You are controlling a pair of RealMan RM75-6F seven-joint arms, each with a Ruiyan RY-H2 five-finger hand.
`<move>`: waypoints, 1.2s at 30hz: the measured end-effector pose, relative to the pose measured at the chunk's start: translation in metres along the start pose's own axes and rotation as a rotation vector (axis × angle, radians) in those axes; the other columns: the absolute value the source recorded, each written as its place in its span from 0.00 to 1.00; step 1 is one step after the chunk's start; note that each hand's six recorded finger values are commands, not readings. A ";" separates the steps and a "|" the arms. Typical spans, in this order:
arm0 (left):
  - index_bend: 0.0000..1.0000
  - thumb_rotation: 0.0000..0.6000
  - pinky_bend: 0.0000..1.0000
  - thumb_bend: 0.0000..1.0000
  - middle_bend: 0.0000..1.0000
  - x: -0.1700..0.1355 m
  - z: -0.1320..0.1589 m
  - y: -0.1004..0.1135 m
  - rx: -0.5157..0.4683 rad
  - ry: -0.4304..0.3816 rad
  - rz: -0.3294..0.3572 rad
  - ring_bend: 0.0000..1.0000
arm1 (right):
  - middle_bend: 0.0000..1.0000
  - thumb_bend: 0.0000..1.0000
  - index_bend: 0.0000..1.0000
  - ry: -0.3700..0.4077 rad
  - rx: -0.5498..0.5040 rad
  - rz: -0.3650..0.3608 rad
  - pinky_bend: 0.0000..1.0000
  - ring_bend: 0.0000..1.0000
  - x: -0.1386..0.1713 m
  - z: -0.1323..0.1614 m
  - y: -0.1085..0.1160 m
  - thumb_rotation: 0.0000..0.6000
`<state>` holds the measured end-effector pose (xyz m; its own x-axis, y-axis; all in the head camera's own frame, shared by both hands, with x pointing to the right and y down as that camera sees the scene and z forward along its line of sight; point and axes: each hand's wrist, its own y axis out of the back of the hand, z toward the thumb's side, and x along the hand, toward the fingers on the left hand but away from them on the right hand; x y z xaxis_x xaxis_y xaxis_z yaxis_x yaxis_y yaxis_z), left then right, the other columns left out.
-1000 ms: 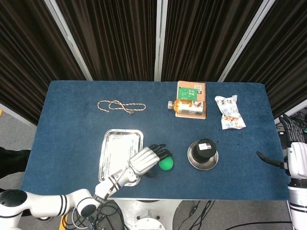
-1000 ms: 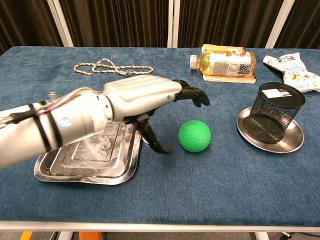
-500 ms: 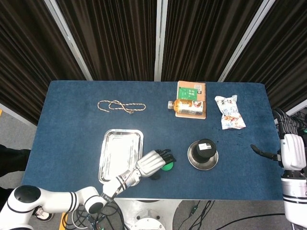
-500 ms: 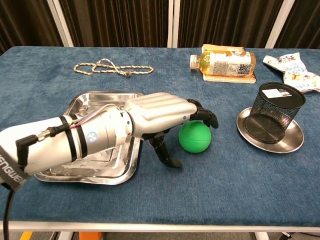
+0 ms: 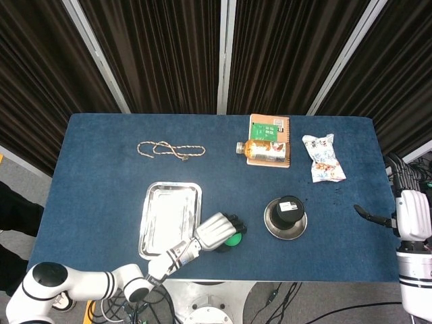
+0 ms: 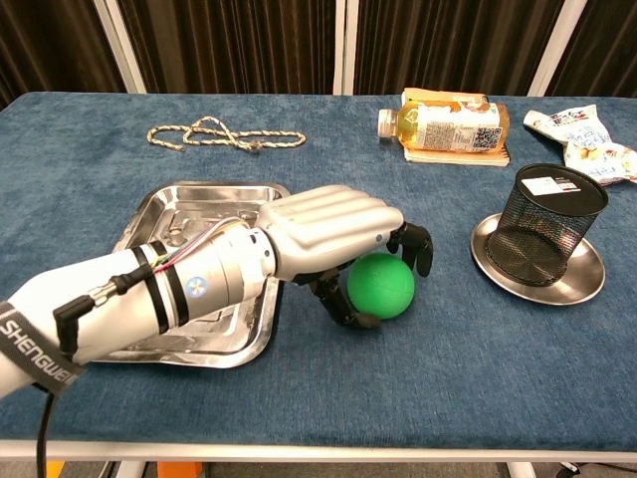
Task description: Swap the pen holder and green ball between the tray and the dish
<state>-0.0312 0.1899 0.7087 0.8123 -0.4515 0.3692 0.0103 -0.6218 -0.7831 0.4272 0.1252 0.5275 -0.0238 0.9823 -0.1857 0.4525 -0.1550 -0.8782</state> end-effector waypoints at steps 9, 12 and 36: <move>0.38 1.00 0.56 0.29 0.39 -0.012 -0.003 0.025 0.004 0.007 0.119 0.35 | 0.01 0.00 0.00 0.016 0.015 0.006 0.04 0.00 0.001 0.005 -0.001 1.00; 0.38 1.00 0.56 0.29 0.39 -0.026 -0.015 0.040 0.007 0.044 0.173 0.35 | 0.01 0.00 0.00 0.019 0.024 0.020 0.04 0.00 0.009 0.002 -0.002 1.00; 0.32 1.00 0.47 0.25 0.29 -0.123 -0.121 0.008 -0.121 0.424 0.156 0.24 | 0.01 0.01 0.00 0.194 0.144 0.273 0.04 0.00 0.036 0.044 -0.085 1.00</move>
<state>-0.2013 0.1632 0.7176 0.4884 -0.7515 0.4435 -0.1816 -0.5846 -0.7907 0.3485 0.1691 0.5755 0.2562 0.9022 -0.3471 0.2886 -0.4141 -0.8633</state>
